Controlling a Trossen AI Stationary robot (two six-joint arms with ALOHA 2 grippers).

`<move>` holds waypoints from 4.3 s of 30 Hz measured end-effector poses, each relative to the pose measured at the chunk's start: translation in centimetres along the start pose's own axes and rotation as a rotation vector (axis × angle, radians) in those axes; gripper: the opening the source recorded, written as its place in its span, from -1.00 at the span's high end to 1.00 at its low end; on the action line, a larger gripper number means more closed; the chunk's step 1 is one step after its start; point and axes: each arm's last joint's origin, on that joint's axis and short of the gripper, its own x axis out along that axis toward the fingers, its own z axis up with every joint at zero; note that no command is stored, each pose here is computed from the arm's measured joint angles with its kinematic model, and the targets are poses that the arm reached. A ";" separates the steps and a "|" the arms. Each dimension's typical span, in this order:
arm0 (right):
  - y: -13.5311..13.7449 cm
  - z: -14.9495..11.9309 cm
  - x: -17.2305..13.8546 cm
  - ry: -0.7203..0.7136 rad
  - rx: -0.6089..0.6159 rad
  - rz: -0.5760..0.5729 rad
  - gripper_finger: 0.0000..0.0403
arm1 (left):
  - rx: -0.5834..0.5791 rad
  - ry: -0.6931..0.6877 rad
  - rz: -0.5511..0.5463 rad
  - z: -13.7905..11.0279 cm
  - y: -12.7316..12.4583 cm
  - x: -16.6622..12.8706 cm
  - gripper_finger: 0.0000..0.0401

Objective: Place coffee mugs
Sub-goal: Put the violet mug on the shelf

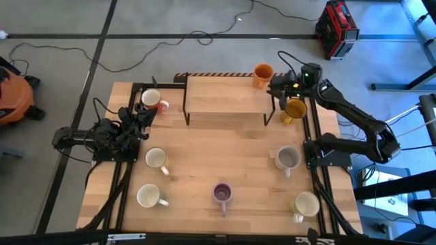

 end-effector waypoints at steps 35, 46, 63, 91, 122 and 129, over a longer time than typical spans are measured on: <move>15.3 4.2 -1.6 -0.228 0.159 0.346 0.33 | -0.094 0.011 -0.097 0.6 -0.7 0.5 0.55; 16.1 4.9 -1.7 -0.242 0.433 0.429 0.33 | -0.067 0.133 -0.184 0.3 -1.9 2.0 0.43; 16.1 2.3 -1.2 0.077 0.563 0.416 0.33 | 0.023 0.392 -0.222 0.8 -3.7 4.3 0.43; 23.1 -0.7 2.9 0.316 0.499 0.496 0.33 | -0.066 0.514 -0.276 -2.1 -5.3 5.4 0.43; 38.2 -0.8 -3.0 0.269 0.264 0.702 0.33 | -0.289 0.839 -0.407 -0.7 -17.5 6.3 0.43; 40.6 -3.2 -2.6 0.304 0.259 0.664 0.33 | -0.268 0.865 -0.408 -1.2 -18.8 4.4 0.43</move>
